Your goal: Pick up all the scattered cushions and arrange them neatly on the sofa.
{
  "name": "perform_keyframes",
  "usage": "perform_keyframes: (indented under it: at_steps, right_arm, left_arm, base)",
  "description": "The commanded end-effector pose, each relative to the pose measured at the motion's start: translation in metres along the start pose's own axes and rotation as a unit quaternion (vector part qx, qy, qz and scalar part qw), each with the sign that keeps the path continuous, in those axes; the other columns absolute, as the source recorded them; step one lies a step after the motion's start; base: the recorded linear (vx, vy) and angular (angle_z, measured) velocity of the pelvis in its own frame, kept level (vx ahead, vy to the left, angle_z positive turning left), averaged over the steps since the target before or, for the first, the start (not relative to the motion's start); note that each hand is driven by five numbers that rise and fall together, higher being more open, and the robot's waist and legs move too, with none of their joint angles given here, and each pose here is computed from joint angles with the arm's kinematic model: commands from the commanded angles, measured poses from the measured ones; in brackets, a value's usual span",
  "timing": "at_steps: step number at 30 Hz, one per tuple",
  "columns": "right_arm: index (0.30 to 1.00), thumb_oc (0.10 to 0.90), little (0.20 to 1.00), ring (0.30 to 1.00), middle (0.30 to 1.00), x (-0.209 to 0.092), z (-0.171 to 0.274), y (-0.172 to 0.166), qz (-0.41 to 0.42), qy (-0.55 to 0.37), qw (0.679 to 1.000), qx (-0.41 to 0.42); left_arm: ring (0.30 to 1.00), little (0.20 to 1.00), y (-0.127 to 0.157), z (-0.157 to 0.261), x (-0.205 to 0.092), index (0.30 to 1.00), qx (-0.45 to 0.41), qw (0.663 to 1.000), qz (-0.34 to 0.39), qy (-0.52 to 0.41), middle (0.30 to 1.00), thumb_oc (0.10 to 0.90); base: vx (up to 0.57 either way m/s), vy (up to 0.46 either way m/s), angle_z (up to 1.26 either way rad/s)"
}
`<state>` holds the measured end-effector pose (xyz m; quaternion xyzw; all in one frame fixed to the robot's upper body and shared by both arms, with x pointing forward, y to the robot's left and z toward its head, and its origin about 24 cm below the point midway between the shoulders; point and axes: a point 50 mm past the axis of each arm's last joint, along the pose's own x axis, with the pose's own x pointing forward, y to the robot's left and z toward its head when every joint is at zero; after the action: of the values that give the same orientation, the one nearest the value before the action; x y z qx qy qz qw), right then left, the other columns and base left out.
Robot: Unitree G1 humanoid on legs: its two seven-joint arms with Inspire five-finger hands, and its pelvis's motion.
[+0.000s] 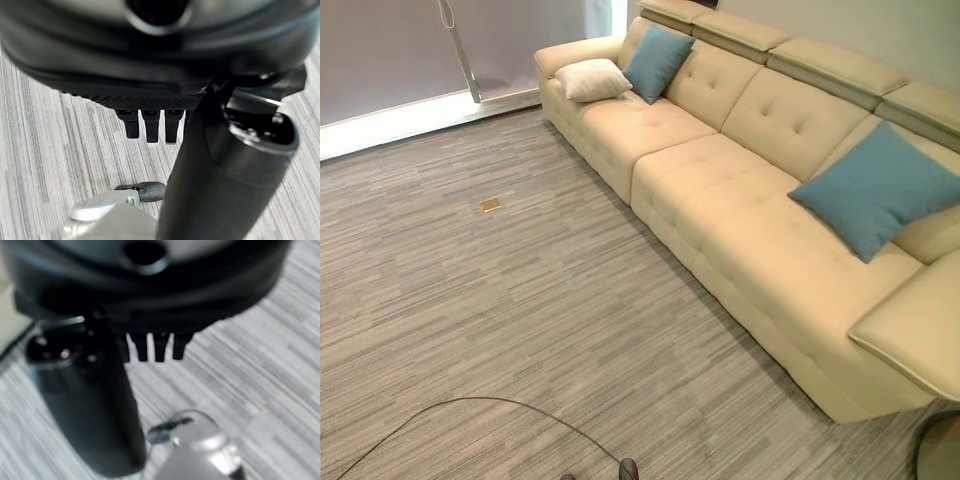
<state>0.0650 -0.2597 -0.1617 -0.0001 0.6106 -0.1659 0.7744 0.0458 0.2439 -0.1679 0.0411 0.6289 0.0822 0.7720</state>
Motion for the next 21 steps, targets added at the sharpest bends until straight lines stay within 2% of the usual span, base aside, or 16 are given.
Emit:
perform_keyframes:
  at_steps: [1, 4, 7, 10, 21]
  right_arm:
    - [0.9, 0.8, 0.9, 0.9, 0.9, 0.0, 0.022, -0.005, -0.014, -0.032, 0.998, -0.051]
    - [0.9, 0.8, 0.9, 0.9, 0.9, 0.0, 0.025, -0.003, -0.011, -0.036, 0.997, -0.065]
    - [0.9, 0.8, 0.9, 0.9, 0.9, 0.0, 0.031, 0.01, 0.008, -0.055, 0.99, -0.13]
    - [0.9, 0.8, 0.9, 0.9, 0.9, 0.0, 0.035, 0.016, 0.017, -0.063, 0.987, -0.147]
    - [0.9, 0.8, 0.9, 0.9, 0.9, -0.001, 0.03, 0.034, 0.044, -0.057, 0.962, -0.262]
  left_arm:
    - [0.9, 0.9, 0.0, 0.014, 0.001, 0.9, 0.054, 0.998, 0.008, -0.014, 0.9, 0.8]
    - [0.9, 0.9, -0.003, 0.019, 0.002, 0.9, 0.053, 0.998, 0.006, -0.023, 0.9, 0.8]
    - [0.9, 0.9, -0.011, 0.02, 0.002, 0.9, 0.032, 0.999, -0.008, -0.025, 0.9, 0.8]
    - [0.9, 0.9, -0.013, 0.018, 0.002, 0.9, 0.021, 1.0, -0.01, -0.02, 0.9, 0.8]
    - [0.9, 0.9, -0.009, 0.039, 0.002, 0.9, 0.024, 0.998, -0.004, -0.051, 0.9, 0.8]
  base:
    - [0.0, 0.0, 0.0]
    - [0.0, 0.0, 0.0]
    - [-0.01, -0.02, 0.04]
    - [0.01, -0.018, 0.04]
    - [0.02, -0.046, 0.07]
